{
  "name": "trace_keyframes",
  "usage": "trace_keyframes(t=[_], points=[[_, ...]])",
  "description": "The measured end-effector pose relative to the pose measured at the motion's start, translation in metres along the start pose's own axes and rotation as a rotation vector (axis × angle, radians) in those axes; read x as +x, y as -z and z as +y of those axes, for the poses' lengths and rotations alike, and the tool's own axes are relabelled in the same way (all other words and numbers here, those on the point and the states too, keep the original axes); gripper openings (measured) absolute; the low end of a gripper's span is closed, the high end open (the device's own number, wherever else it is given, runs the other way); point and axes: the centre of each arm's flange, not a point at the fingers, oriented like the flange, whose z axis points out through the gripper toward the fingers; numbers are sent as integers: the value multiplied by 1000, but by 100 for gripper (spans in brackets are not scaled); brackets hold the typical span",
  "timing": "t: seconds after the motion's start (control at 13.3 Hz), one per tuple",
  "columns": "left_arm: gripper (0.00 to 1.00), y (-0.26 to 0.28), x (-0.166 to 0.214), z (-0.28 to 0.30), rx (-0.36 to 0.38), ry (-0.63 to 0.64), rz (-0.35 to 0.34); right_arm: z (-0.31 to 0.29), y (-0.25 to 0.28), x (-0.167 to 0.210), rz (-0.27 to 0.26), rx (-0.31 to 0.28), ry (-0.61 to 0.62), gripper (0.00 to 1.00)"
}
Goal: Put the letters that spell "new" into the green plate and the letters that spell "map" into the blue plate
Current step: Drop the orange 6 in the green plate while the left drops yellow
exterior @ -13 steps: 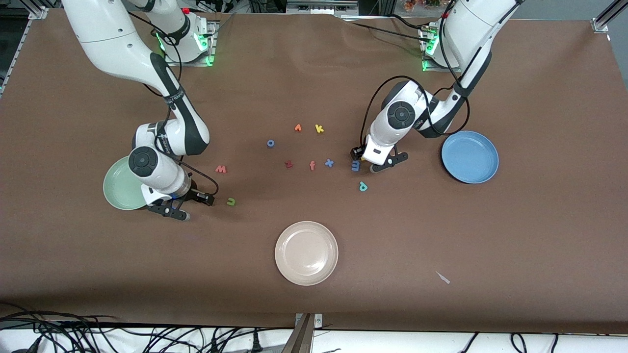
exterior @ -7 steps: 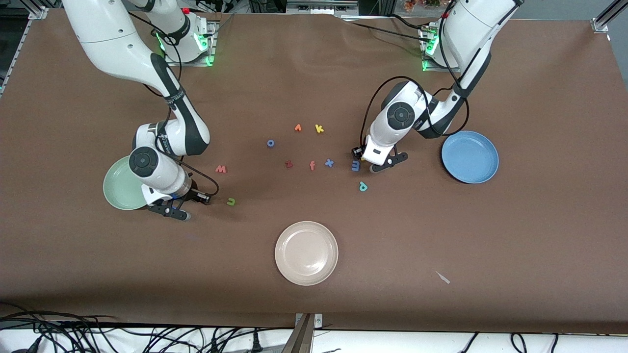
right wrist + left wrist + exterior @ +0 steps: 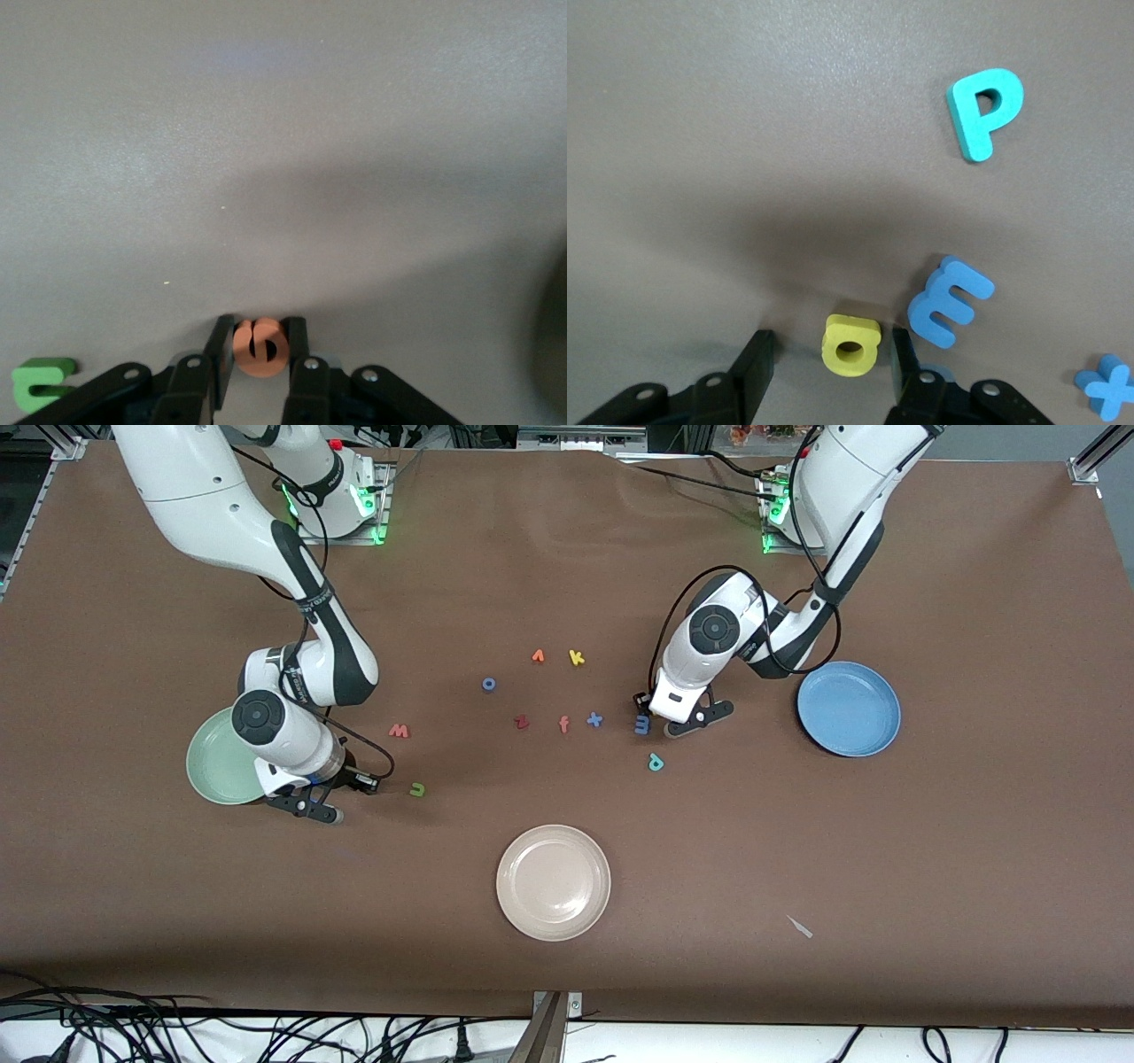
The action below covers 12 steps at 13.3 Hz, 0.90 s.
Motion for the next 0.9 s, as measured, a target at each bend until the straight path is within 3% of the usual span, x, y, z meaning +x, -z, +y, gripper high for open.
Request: trace_keyframes(t=[0.23,0.38,0.45,0.68,0.9], points=[[56,0,0,0,0,4,0,-5,2,0,-10,-2,6,29],[42,2,1,2,-3,3,3,-10,11,5,-47,-18,19,29],[41,2,1,2,-3,3,3,-11,17,9,-63,-26,34,29],[31,3,1,3,-5,3,4,2,31,16,-88,-44,114,29],[28,7,6,5,-3,-5,16,46,43,17,-86,-65,220,29]])
